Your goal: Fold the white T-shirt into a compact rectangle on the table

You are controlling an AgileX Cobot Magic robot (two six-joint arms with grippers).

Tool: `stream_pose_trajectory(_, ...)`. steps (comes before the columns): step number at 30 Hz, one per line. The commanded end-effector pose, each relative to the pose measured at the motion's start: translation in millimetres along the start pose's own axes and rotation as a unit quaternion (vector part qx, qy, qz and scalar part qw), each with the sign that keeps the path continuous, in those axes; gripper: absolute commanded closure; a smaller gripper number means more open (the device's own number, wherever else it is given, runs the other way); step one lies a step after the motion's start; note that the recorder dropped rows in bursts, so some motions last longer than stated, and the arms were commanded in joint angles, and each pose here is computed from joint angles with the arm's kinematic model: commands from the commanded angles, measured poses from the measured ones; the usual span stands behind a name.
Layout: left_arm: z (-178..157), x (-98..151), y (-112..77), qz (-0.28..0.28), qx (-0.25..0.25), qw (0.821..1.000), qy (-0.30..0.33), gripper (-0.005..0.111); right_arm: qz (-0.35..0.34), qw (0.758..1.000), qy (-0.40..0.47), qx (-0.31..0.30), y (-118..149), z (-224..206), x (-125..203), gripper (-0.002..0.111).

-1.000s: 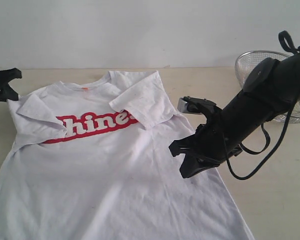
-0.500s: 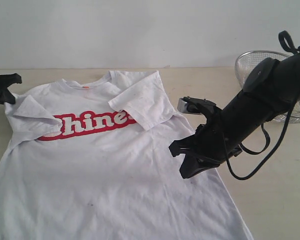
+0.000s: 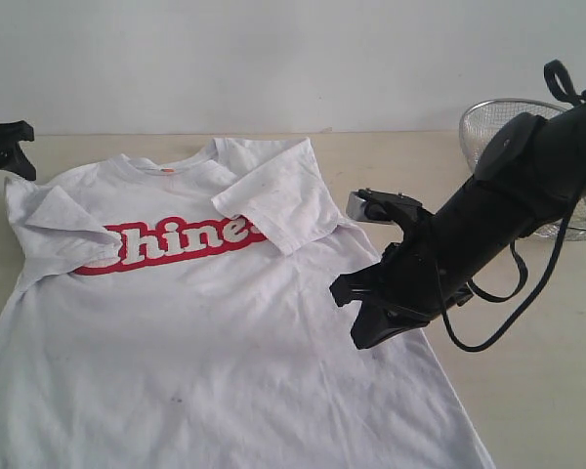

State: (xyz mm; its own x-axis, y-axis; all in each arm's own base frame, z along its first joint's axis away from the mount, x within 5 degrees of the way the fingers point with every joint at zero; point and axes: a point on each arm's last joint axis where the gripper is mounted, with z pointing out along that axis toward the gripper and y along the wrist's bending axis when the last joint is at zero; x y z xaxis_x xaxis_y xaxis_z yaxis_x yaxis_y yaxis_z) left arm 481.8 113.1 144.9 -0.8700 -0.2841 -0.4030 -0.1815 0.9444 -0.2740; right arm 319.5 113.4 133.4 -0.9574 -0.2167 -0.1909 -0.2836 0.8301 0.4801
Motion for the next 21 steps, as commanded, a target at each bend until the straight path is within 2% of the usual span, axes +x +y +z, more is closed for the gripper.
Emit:
stream_pose_trajectory(1, -18, -8, -10.2, -0.001, 0.021, 0.999, 0.032, 0.049, -0.005, 1.0, -0.002, -0.002, 2, -1, 0, 0.109)
stream_pose_trajectory(5, -23, -5, -25.1, 0.004, 0.07, 0.995, 0.068, 0.049, -0.005, 1.0, -0.002, -0.002, 2, -1, 0, 0.109)
stream_pose_trajectory(11, -21, 1, -37.3, 0.031, 0.082, 0.991, 0.097, 0.05, -0.005, 1.0, -0.003, -0.001, 1, -1, 0, 0.109)
stream_pose_trajectory(16, -13, 1, -37.0, 0.039, 0.069, 0.993, 0.088, 0.05, -0.005, 1.0, -0.003, -0.001, 1, -1, 0, 0.109)
stream_pose_trajectory(21, 3, 7, -33.3, 0.034, 0.069, 0.991, 0.105, 0.05, -0.005, 1.0, -0.001, -0.003, 2, -1, 0, 0.109)
